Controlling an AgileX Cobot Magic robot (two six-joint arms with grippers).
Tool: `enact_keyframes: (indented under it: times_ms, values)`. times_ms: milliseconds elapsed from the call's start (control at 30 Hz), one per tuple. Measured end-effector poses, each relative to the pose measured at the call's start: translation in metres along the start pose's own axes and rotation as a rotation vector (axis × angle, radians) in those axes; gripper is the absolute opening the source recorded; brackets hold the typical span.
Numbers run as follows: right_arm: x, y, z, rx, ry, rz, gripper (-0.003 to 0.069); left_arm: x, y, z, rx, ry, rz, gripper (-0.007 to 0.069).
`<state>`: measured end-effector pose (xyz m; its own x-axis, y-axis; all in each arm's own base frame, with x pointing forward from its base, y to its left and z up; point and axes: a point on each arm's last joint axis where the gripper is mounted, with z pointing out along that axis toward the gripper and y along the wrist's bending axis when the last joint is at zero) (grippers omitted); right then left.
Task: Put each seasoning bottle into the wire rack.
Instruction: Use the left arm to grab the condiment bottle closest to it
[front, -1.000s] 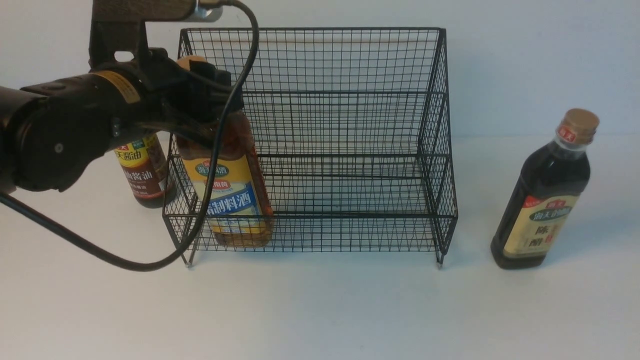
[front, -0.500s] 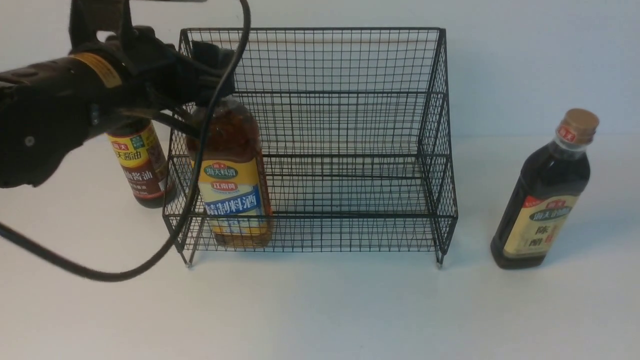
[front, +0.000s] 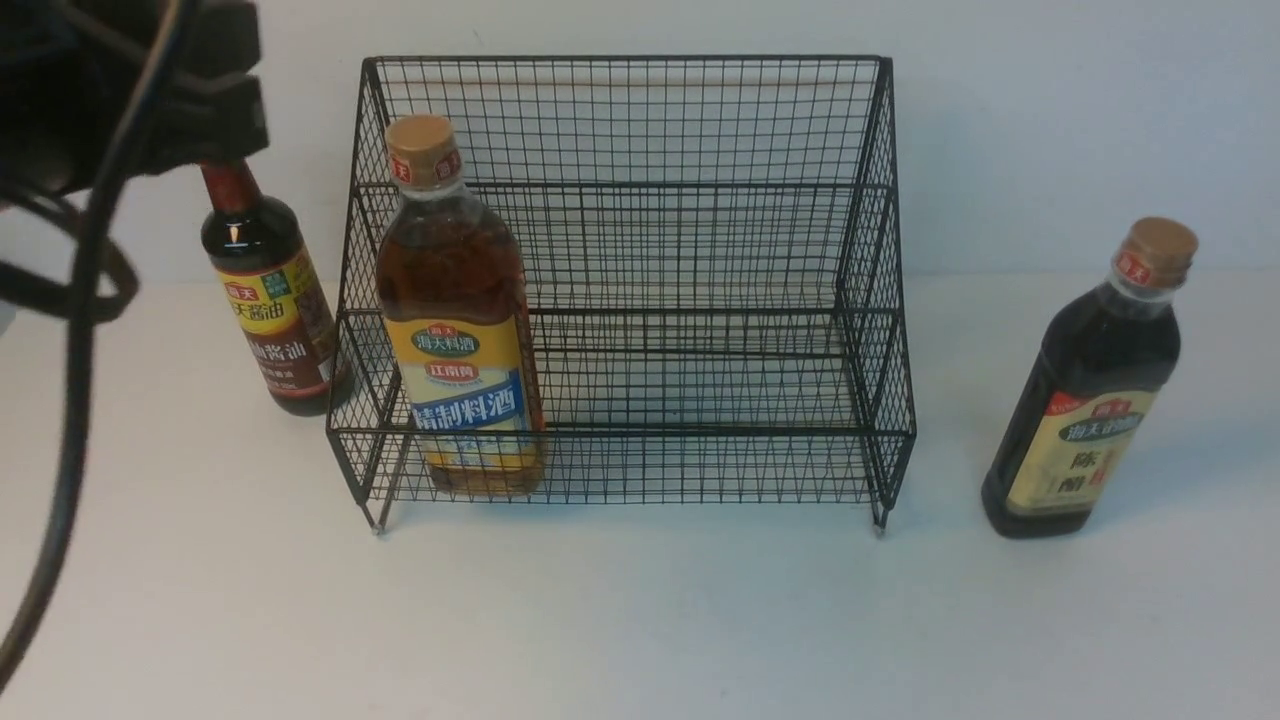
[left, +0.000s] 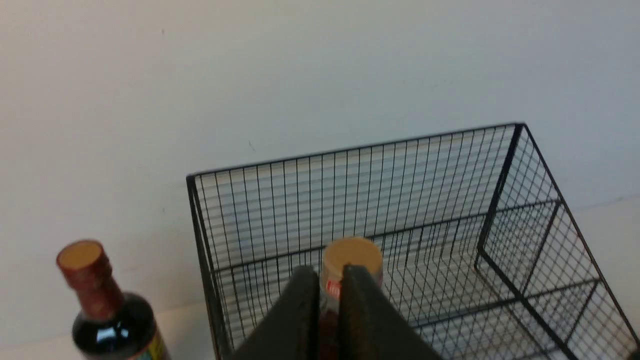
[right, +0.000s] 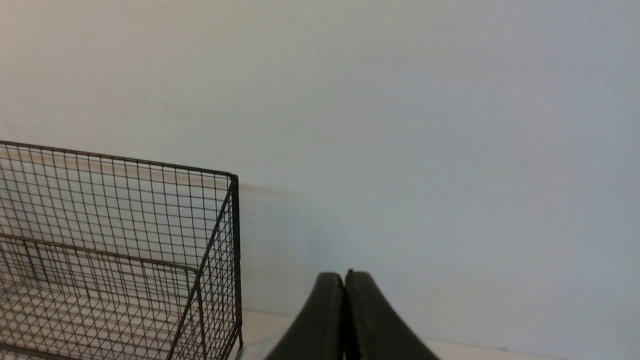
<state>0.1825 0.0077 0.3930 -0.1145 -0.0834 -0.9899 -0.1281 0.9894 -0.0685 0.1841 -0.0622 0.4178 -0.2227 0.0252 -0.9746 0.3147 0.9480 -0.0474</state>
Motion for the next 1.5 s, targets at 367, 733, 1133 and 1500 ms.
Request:
enact_keyframes:
  times_ms: [367,733,1133,1500]
  values:
    - [0.008,0.006,0.018,-0.093,0.103,0.182,-0.001,0.021,0.003,-0.049,-0.027,0.1,0.043,-0.0005]
    - [0.047,0.035,-0.013,-0.31,0.161,0.609,-0.001,0.045,0.011,-0.076,-0.104,0.202,0.094,-0.0005]
    - [0.04,0.04,-0.03,-0.364,0.084,0.475,-0.001,0.148,0.016,-0.106,-0.116,0.079,-0.059,-0.0005]
    - [0.04,0.04,-0.03,-0.366,0.078,0.438,-0.001,0.117,0.018,-0.113,-0.138,-0.114,-0.1,-0.0005]
